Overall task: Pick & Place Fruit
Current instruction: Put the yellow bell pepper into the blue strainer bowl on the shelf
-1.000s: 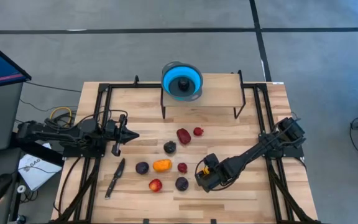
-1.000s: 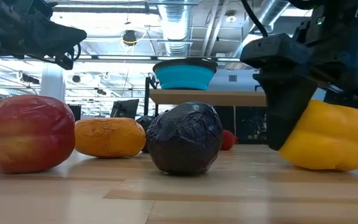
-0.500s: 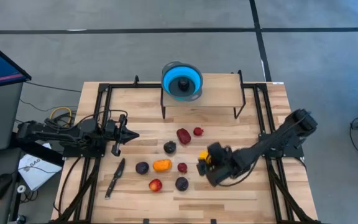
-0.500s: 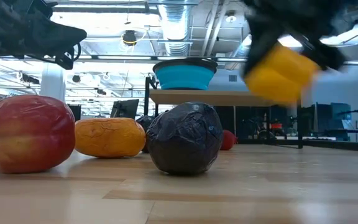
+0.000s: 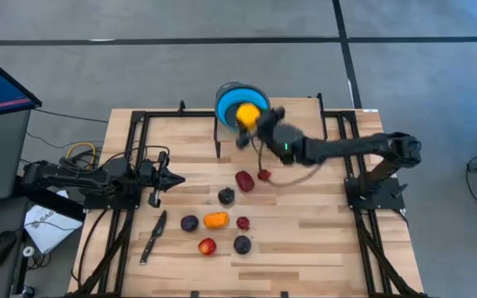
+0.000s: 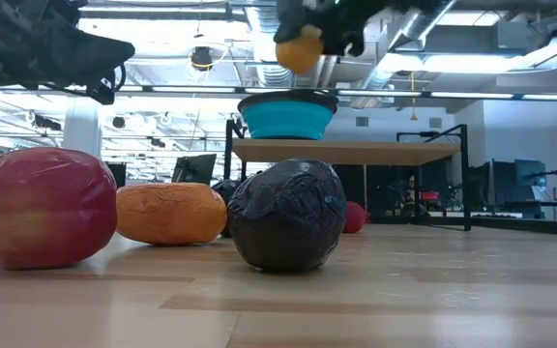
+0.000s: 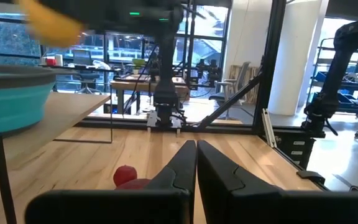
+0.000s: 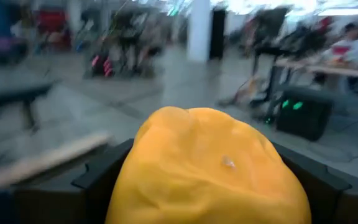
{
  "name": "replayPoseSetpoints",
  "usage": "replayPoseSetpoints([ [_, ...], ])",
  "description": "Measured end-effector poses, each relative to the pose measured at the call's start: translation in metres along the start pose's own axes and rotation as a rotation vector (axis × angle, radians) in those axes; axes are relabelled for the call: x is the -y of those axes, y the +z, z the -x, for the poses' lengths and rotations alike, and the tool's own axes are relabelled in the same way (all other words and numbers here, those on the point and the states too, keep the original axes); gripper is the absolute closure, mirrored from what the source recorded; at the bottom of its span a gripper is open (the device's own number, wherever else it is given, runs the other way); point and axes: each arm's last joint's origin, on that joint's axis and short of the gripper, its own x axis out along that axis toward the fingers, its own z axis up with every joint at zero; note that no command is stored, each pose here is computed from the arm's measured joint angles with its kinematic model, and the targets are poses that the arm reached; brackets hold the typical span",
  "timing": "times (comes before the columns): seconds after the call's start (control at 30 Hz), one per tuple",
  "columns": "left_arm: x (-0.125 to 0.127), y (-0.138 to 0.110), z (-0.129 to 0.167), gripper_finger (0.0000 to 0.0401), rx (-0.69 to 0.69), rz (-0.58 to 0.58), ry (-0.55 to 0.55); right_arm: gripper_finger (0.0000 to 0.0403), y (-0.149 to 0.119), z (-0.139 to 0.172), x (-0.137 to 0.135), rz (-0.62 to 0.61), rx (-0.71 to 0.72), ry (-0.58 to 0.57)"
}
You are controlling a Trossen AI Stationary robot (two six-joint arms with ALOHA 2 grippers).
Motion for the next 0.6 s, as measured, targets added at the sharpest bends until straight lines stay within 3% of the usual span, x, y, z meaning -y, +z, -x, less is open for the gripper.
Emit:
replayPoseSetpoints([
  [0.13, 0.000, 0.000, 0.000, 0.0393, 0.001, 0.015, 0.000, 0.0086, -0.010, -0.047, 0.028, -0.051, 0.031, 0.001],
  [0.27, 0.000, 0.000, 0.000, 0.0393, 0.002, 0.019, 0.000, 0.0086, -0.018, -0.083, 0.039, -0.065, 0.024, 0.021],
  [0.6, 0.000, 0.000, 0.000, 0.0393, 0.005, 0.019, 0.000, 0.0085, -0.020, -0.126, 0.043, 0.063, -0.053, -0.041],
])
